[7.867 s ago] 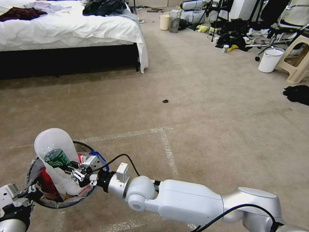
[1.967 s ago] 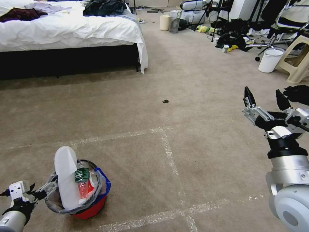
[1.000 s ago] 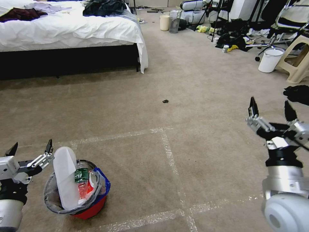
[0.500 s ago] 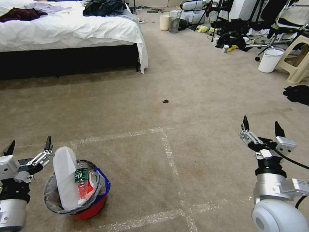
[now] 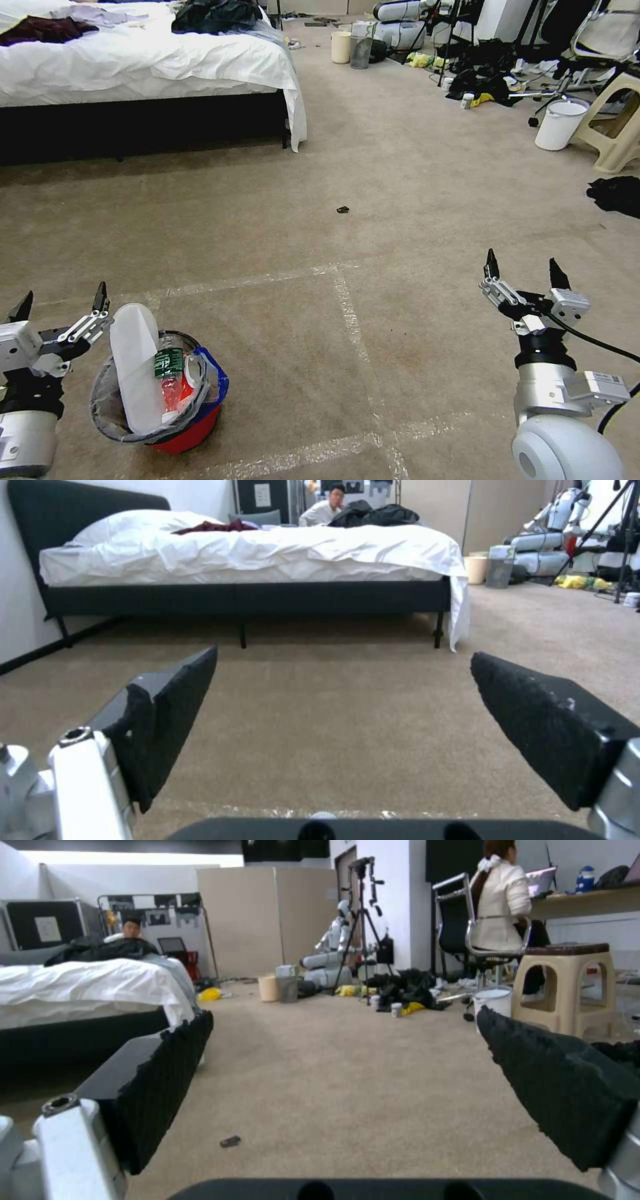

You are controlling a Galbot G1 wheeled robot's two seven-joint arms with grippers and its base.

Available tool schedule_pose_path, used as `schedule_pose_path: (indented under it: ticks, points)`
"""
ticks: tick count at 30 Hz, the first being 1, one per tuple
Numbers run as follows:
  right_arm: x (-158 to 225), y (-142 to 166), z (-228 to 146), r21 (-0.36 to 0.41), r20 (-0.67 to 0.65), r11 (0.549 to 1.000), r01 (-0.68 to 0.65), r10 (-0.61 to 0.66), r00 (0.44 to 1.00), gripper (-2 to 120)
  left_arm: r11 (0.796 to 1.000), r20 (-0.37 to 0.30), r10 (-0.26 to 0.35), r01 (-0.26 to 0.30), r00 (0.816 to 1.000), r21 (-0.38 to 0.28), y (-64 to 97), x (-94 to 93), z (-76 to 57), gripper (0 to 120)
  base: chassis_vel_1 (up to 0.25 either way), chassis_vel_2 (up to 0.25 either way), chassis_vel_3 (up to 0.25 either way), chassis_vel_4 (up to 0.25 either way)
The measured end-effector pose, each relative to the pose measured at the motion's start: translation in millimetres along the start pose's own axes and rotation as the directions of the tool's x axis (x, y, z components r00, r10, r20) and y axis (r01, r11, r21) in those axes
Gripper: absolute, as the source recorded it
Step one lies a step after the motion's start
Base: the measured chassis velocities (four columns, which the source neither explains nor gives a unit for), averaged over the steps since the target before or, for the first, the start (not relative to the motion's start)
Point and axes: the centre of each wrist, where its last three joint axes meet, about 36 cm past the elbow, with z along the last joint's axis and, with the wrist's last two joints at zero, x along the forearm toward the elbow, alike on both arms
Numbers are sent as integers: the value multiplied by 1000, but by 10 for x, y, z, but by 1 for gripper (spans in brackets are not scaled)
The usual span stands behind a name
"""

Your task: Pick up the trash bin and place the garbage on the floor into it.

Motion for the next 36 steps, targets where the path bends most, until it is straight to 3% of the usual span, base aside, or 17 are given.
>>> schedule_pose_path:
  ticks: [36]
  points:
    - [-3, -2, -7, 0, 1, 1000, 1, -1, 1000, 100, 1000, -4, 0, 0, 1000, 0, 3, -1, 4, 100, 0, 0, 0, 0]
